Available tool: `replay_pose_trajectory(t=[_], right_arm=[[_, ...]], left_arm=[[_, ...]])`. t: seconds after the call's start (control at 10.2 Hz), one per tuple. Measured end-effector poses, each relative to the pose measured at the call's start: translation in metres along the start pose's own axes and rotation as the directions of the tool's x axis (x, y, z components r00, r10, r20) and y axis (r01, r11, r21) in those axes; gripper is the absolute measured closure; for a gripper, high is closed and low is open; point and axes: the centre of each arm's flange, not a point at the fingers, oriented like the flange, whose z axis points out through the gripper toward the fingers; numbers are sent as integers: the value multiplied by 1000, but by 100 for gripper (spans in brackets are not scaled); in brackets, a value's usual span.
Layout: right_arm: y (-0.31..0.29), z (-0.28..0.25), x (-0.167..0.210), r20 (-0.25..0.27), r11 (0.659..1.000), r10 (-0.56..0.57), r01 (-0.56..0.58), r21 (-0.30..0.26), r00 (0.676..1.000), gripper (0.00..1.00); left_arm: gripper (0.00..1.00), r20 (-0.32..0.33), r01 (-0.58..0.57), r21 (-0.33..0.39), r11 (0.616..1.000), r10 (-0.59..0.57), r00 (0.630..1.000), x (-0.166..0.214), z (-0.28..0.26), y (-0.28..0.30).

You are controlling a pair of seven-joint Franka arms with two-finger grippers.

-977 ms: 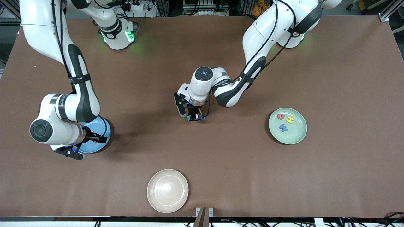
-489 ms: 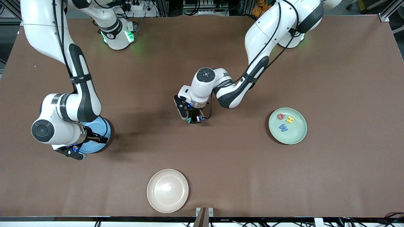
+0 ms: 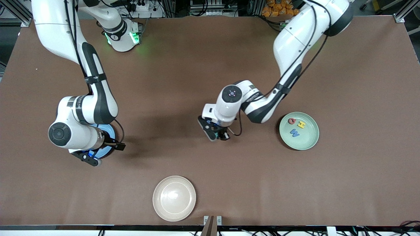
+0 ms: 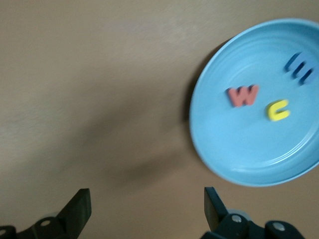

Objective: Sort upper and lower case letters into plates
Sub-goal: 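Carry the R with the left gripper over the green plate, then release the R onto the green plate while the right gripper reaches a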

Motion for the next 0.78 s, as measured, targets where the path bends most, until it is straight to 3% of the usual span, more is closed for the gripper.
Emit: replay_pose_trajectory(t=[0.39, 0.78], right_arm=[[-88, 0, -71, -38, 990, 135, -133, 39, 990, 0], [-188, 26, -180, -35, 947, 300, -293, 134, 953, 0]], left_arm=[[71, 235, 164, -23, 986, -154, 960, -76, -57, -115], [71, 344, 243, -43, 969, -214, 914, -205, -74, -199]])
